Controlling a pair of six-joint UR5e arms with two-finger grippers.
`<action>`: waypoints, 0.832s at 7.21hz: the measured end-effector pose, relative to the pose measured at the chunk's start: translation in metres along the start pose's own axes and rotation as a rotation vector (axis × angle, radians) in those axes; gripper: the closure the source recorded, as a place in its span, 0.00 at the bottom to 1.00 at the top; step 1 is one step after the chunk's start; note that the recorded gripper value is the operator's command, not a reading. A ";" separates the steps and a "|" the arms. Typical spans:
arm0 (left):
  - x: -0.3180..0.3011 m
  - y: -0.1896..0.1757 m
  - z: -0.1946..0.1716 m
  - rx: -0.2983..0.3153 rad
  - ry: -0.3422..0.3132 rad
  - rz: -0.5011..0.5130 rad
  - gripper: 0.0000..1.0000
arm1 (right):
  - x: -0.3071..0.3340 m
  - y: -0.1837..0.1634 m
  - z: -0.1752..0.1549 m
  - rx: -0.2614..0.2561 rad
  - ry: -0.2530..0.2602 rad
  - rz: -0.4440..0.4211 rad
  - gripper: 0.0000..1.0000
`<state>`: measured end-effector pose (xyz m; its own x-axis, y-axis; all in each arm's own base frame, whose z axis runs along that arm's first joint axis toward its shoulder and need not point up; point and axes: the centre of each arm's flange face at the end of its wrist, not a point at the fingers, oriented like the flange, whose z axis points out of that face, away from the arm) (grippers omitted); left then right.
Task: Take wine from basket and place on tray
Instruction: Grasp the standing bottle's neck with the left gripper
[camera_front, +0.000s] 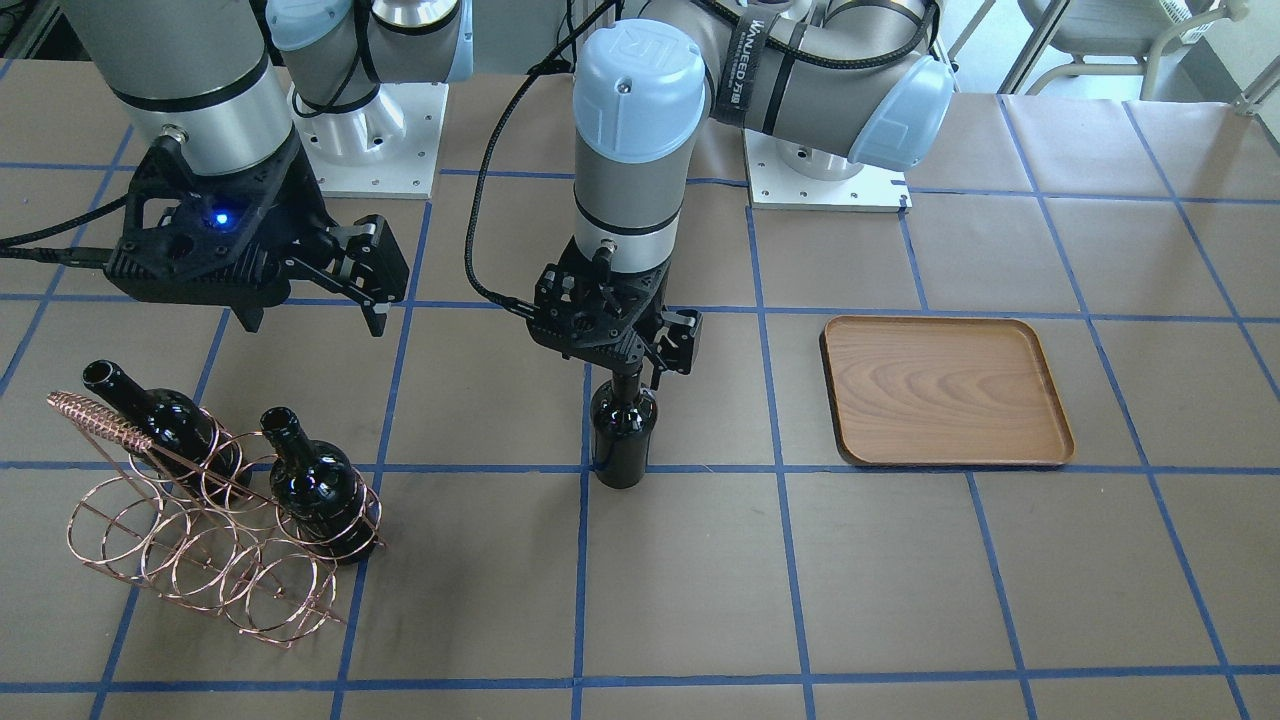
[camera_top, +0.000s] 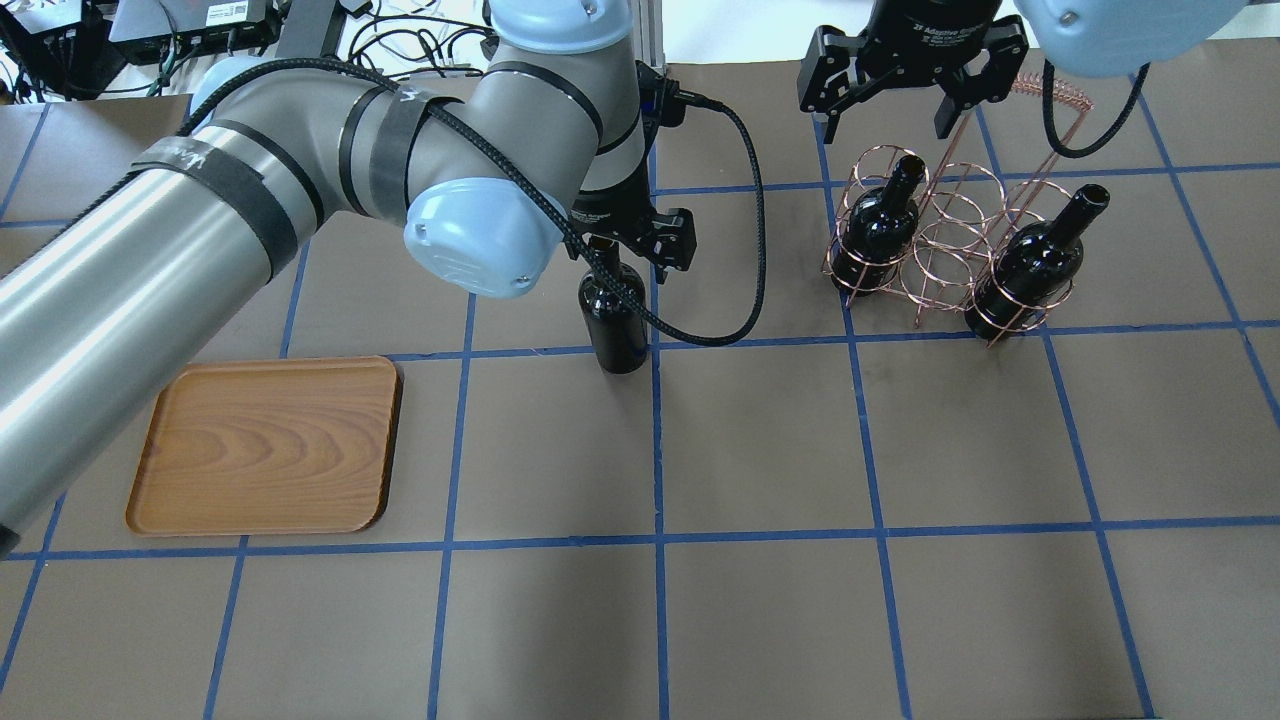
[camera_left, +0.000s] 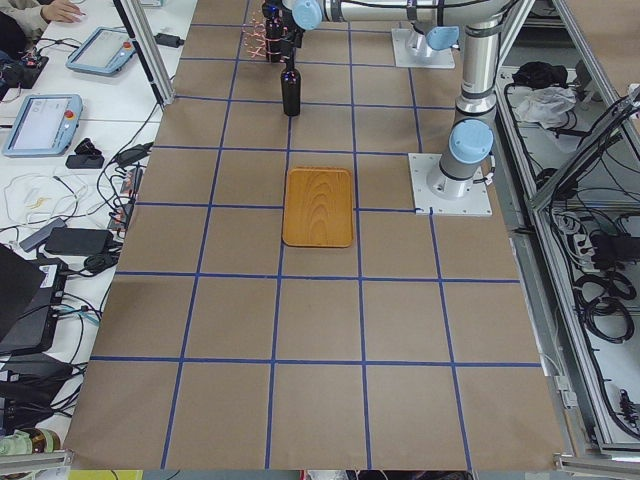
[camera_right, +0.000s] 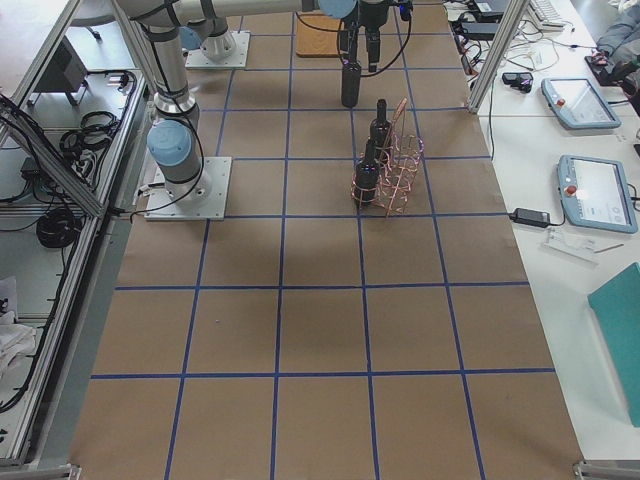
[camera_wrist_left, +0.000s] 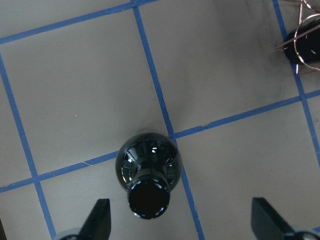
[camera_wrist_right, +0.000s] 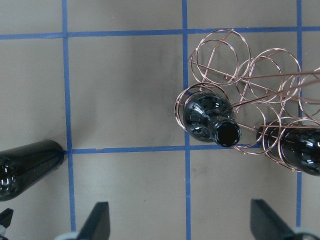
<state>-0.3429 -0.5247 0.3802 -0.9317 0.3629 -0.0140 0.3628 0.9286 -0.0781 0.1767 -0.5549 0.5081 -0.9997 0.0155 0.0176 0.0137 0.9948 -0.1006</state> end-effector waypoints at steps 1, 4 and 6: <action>-0.002 -0.001 0.001 -0.003 -0.015 0.012 0.13 | 0.000 0.000 0.000 0.000 0.000 0.000 0.00; -0.005 -0.003 0.007 -0.010 -0.024 0.017 0.73 | 0.000 0.000 0.001 -0.003 0.001 0.001 0.00; -0.005 -0.002 0.009 -0.016 -0.024 0.018 1.00 | 0.000 0.000 0.002 -0.003 0.000 0.001 0.00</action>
<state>-0.3395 -0.5294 0.3719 -0.9252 0.3774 -0.0392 0.3792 0.9232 -0.0620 0.1767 -0.5552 0.5064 -0.9997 0.0170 0.0175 0.0152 0.9951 -0.0973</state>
